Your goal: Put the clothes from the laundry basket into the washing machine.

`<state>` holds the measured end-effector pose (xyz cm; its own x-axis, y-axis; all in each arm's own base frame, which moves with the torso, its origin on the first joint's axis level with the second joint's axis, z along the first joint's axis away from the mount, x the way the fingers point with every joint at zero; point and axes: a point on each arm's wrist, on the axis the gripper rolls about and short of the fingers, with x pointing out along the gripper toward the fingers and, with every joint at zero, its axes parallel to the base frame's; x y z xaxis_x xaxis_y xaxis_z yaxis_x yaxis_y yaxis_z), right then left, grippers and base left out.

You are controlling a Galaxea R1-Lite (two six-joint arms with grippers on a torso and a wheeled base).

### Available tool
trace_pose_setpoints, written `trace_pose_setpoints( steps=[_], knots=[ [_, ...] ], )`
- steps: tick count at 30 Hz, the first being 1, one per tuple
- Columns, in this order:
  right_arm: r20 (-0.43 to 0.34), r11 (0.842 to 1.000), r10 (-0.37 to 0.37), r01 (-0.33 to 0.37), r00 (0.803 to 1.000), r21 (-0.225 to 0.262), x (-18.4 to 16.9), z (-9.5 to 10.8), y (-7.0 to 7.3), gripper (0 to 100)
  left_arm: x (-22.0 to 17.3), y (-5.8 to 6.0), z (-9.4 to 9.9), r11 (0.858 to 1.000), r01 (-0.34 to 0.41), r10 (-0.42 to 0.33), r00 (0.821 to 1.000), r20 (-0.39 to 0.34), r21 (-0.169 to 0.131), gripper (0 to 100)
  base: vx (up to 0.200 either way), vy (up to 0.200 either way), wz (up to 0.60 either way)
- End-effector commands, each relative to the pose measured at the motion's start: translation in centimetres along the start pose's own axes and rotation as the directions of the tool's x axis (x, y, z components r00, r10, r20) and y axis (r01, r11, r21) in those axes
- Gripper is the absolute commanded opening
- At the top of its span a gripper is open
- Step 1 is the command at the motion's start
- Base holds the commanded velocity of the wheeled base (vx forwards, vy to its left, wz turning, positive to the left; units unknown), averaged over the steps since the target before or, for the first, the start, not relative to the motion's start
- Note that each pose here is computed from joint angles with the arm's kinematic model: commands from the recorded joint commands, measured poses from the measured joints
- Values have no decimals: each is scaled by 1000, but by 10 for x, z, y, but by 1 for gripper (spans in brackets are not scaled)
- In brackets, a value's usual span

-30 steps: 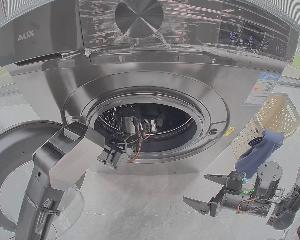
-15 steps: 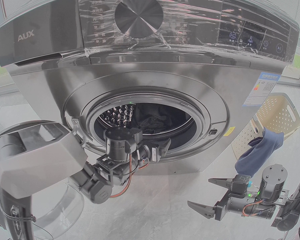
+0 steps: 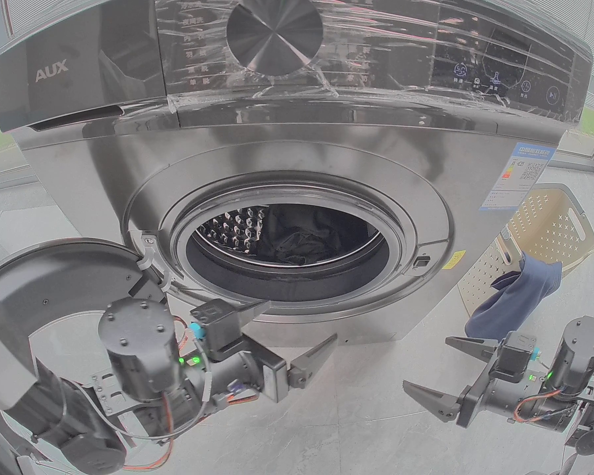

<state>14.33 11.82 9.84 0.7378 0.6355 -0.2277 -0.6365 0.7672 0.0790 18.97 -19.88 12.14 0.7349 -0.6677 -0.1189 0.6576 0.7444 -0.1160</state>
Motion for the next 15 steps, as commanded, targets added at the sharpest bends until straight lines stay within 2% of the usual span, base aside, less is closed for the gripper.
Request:
trace_pose_setpoints(
  steps=[1,4,6,9,10,12,13,15],
  knots=[
    [84,998,-64,63,994,16,-30,14,-2,100,-52,4,13,1000,2,-2,998,64,-2,100,-200,0,0],
    [90,995,-99,96,991,34,-37,16,-4,100,-69,9,13,1000,-26,26,996,81,3,100,-200,0,0],
    [117,986,-159,152,980,69,-44,19,-8,100,-84,12,18,999,-45,45,991,125,-1,100,-200,0,0],
    [147,981,-181,169,972,94,-51,23,-9,100,-95,15,22,998,-66,66,986,156,-7,100,-200,0,0],
    [187,974,-211,190,959,124,-63,27,-9,100,-111,23,23,994,-104,105,978,181,-11,100,-200,0,0],
    [212,967,-236,208,948,146,-71,29,-9,100,-121,28,23,991,-131,131,972,195,-12,100,-200,0,0],
    [229,959,-265,231,937,164,-78,30,-10,100,-131,33,23,987,-160,158,966,203,-8,100,-200,0,0],
    [232,953,-283,246,930,178,-83,29,-11,100,-138,36,20,985,-172,169,965,203,-4,100,-200,0,0]
  ],
)
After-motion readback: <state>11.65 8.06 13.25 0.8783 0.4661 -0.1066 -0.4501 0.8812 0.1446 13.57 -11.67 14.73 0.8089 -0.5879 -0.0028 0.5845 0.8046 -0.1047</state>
